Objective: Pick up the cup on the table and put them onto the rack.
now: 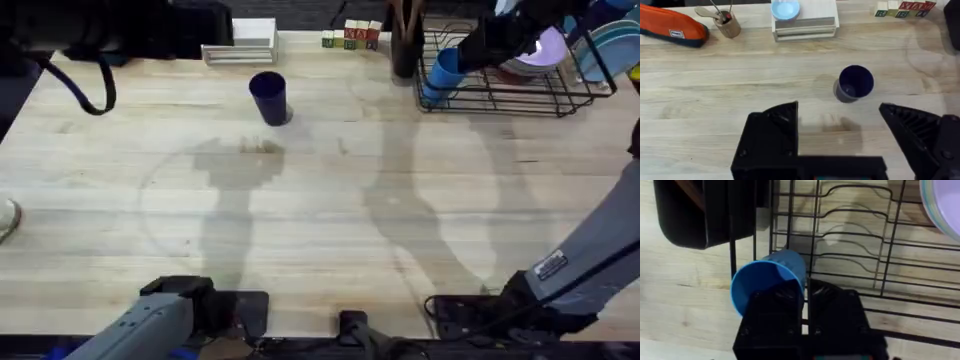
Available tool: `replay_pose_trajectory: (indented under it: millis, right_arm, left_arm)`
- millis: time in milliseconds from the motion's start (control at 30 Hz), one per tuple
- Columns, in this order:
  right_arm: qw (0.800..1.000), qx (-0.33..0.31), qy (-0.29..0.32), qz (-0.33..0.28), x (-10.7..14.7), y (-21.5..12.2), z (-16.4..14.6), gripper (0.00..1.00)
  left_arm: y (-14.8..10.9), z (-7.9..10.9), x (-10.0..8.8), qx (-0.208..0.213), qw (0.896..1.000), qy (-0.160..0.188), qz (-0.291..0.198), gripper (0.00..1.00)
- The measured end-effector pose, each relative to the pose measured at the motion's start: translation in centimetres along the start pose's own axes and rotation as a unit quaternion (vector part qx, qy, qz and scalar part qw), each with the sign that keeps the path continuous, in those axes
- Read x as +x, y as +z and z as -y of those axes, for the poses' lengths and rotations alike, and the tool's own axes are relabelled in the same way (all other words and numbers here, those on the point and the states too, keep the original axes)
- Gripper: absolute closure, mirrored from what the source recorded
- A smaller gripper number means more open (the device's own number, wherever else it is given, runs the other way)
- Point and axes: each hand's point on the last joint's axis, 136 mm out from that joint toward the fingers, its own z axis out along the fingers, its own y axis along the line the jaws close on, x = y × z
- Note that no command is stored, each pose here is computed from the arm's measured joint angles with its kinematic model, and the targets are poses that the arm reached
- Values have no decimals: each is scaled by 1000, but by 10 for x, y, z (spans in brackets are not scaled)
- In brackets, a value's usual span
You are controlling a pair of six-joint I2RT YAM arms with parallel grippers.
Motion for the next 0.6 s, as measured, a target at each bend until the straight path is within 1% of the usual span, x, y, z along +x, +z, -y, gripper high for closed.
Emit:
replay_pose_trajectory:
  millis: [167,333,600]
  right_arm:
    - [1000,0,0,0,0,0,0,890]
    - [1000,0,0,0,0,0,0,822]
    - [1000,1,-2,10,-7,-5,-1,797]
  left_arm:
    - [0,0,0,0,1000,0,0,7]
    - [0,0,0,0,1000,0,0,7]
    - [0,0,0,0,1000,0,0,6]
